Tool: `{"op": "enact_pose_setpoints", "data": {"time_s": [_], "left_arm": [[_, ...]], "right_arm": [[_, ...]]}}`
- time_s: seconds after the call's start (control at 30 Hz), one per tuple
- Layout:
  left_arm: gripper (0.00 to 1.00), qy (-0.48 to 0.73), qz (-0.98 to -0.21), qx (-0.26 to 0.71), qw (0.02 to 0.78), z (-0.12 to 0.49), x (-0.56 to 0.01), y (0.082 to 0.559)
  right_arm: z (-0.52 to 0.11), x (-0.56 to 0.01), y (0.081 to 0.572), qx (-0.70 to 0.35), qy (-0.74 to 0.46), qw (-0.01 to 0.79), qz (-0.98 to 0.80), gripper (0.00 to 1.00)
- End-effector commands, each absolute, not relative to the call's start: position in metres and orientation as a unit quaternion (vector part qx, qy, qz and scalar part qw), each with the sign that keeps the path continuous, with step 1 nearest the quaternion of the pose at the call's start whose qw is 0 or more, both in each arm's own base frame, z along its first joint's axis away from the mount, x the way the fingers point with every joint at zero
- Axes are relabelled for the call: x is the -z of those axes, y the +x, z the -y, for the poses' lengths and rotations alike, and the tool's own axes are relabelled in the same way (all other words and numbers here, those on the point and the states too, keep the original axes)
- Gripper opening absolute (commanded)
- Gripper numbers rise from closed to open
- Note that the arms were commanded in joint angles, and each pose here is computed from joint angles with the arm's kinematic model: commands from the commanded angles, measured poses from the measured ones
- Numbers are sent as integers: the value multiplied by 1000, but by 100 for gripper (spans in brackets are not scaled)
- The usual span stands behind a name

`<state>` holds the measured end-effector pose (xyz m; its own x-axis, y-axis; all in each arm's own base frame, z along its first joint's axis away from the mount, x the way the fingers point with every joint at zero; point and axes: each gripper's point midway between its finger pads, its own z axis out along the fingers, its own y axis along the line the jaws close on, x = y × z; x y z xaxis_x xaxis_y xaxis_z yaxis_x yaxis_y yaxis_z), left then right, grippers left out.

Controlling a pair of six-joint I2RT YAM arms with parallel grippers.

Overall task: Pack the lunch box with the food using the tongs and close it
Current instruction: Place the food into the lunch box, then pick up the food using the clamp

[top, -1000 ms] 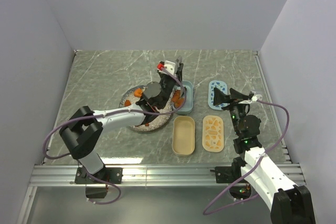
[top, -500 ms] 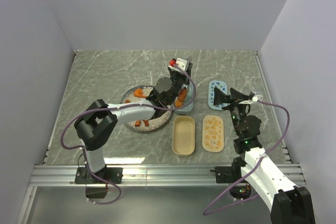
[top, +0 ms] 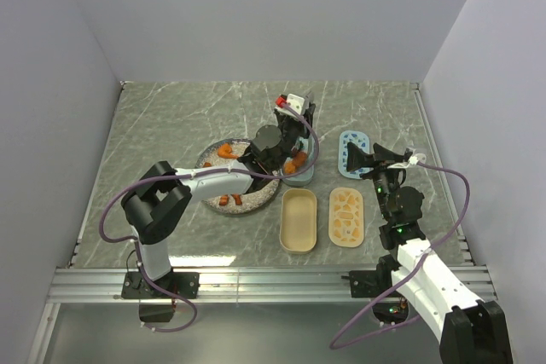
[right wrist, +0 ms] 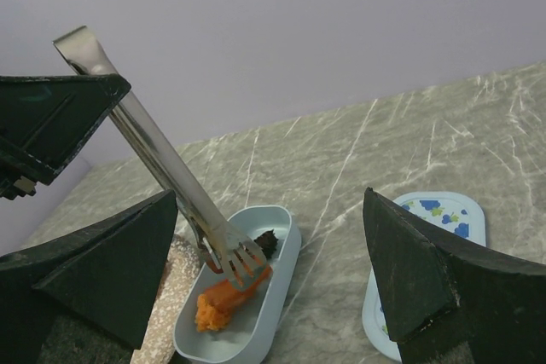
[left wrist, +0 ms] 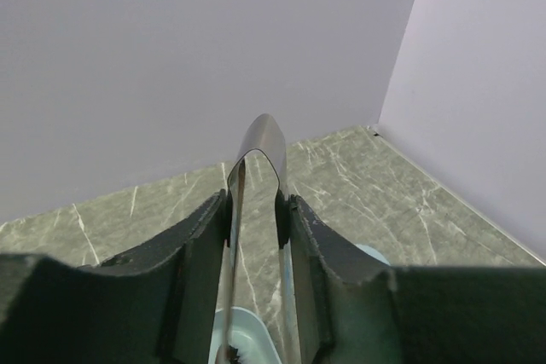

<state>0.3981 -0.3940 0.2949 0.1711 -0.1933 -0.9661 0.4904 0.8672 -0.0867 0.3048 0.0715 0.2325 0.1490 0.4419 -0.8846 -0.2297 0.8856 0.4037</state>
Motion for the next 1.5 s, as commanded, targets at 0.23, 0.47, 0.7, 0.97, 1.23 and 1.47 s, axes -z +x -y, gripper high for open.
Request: {"op": "enact_pose_setpoints", "data": {"time_s": [0.23,0.47,0.7,0.97,1.23,1.47], "left_arm": [[44,96,-566,257,778,393,-331,390],[41,88,-560,222,793,365,-336,381],[38,35,-553,154,818,297,-347,363],[38,1,-548,113,829,245,-346,345],[37,-19,-557,81,826,216,-319,356],[36,-27,-551,82,830,211,-307,363]], "right_arm": [[-73,-246,305,-227,82,765,-597,96],[-73,-245,305,-228,81,765,-597,96],[-74,-246,305,-229,81,765,-596,96],[-75,-245,305,-231,79,764,-597,96],[-75,-243,306,-231,79,762,-599,96],[-76,-244,307,-233,78,762,-600,96]]}}
